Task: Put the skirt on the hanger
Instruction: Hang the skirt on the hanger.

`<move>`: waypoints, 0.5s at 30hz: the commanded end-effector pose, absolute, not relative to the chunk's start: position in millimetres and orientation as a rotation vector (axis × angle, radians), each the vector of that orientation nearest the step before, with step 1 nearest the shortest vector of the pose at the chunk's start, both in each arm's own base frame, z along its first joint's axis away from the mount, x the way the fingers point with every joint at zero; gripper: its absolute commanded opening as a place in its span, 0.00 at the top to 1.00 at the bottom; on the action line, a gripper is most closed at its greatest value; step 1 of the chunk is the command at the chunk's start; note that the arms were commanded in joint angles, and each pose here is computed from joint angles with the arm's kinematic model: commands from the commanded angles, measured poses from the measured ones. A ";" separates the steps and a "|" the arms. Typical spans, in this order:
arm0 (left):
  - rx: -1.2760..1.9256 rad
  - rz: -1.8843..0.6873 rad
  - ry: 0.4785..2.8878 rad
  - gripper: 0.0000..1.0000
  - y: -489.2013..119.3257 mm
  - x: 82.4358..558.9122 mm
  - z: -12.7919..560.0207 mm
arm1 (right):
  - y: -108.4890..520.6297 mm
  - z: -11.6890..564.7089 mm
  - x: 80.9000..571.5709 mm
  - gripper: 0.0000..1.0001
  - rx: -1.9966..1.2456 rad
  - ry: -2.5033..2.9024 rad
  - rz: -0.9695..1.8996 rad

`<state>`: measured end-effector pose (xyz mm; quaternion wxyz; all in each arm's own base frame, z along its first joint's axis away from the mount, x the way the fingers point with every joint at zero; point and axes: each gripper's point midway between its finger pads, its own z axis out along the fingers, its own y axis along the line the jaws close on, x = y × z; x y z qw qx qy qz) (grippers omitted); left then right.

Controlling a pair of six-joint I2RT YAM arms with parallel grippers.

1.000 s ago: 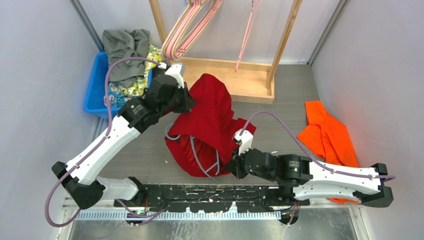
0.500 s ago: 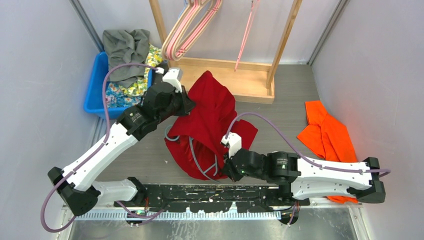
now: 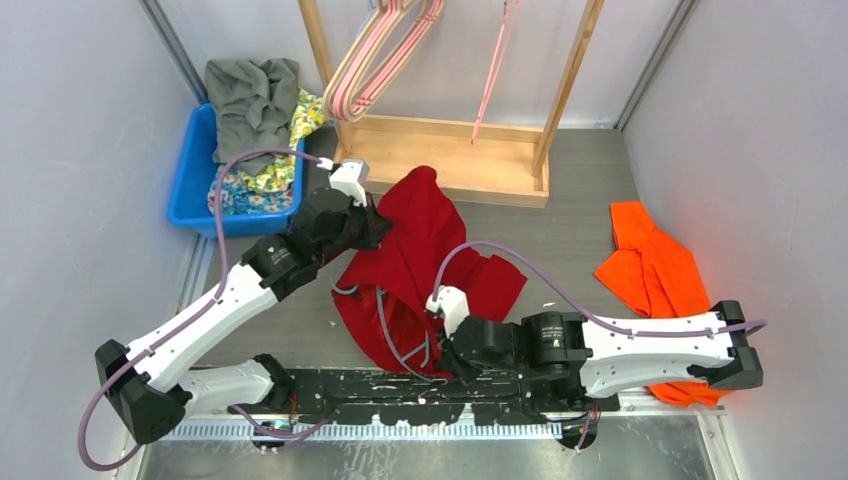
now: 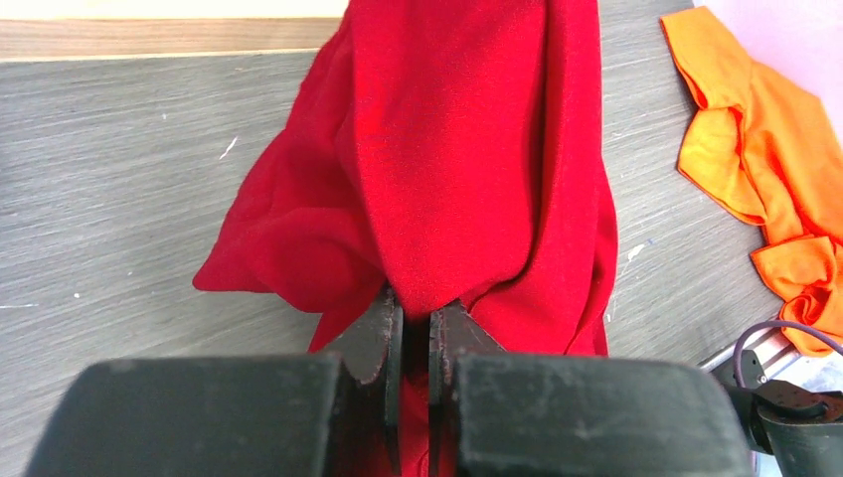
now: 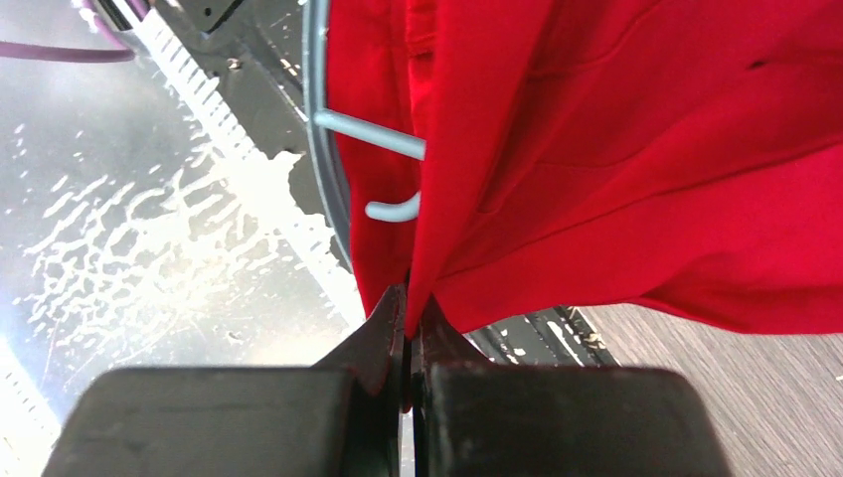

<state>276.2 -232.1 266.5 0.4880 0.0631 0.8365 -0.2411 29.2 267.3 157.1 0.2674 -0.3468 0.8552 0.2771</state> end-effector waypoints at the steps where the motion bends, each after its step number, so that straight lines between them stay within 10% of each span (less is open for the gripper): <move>1: -0.113 -0.600 1.555 1.00 -200.5 318.3 390.1 | 249.2 155.7 -20.9 0.98 -1.165 2.427 0.804; 15: -0.226 -0.533 1.660 1.00 -178.7 311.0 301.0 | 226.7 112.4 36.1 0.80 -0.840 2.471 0.304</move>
